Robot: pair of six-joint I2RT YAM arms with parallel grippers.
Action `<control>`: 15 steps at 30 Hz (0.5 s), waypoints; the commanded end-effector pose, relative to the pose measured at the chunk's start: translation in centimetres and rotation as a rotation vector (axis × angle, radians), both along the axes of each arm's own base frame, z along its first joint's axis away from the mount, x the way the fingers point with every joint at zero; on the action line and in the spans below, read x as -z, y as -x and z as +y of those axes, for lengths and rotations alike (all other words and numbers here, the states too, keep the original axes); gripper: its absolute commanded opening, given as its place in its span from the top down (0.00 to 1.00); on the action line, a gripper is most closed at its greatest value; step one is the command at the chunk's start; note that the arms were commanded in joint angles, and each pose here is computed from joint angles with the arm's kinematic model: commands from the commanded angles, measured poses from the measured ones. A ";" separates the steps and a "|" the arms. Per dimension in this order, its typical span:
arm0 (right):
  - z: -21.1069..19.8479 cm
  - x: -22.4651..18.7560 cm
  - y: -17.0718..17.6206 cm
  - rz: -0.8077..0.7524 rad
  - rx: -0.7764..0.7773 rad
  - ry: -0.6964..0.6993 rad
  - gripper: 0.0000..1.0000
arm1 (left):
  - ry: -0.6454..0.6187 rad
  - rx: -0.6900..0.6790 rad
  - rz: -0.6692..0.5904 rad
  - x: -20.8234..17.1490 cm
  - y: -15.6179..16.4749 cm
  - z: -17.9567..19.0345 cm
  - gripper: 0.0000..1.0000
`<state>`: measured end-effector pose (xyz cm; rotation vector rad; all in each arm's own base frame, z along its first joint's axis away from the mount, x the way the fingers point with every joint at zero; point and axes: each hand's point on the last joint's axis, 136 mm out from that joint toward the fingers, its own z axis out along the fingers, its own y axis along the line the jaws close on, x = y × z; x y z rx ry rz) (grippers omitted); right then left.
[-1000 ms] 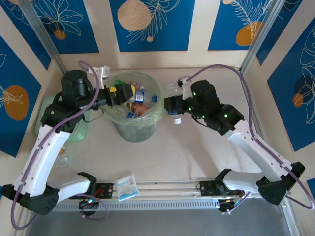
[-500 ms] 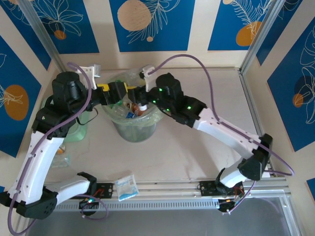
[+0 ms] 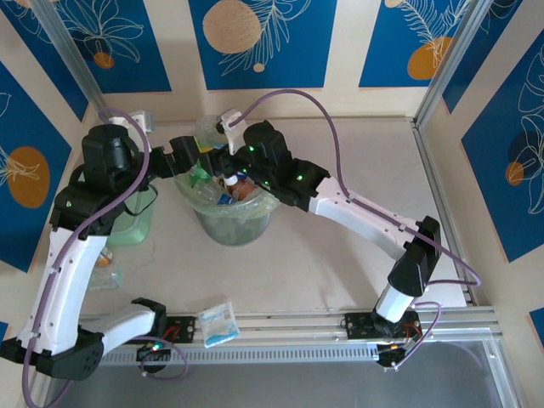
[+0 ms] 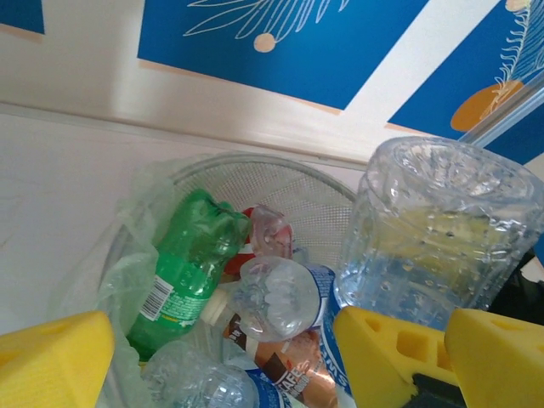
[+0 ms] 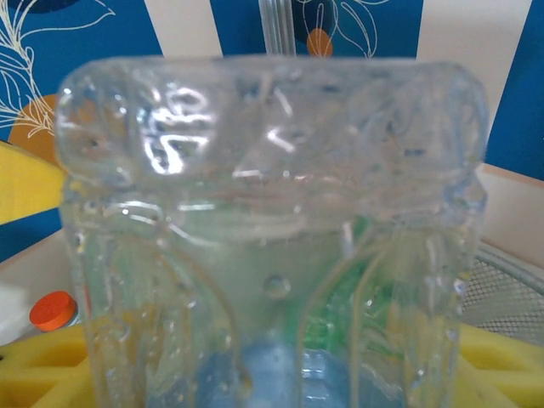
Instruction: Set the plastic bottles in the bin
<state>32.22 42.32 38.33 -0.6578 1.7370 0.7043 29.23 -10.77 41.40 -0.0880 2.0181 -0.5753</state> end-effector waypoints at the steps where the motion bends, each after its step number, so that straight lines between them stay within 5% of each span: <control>1: 0.2 -1.2 0.3 -0.020 -0.010 -0.013 0.29 | 0.022 0.004 0.017 0.3 -0.1 0.1 0.01; 11: 0.5 -0.6 0.9 -0.002 -0.023 0.005 0.21 | 0.043 0.035 0.031 0.7 -0.2 -0.5 0.04; 15: -0.6 -3.0 1.2 -0.044 0.022 -0.018 0.22 | 0.085 0.095 0.044 0.6 -0.4 -1.8 0.15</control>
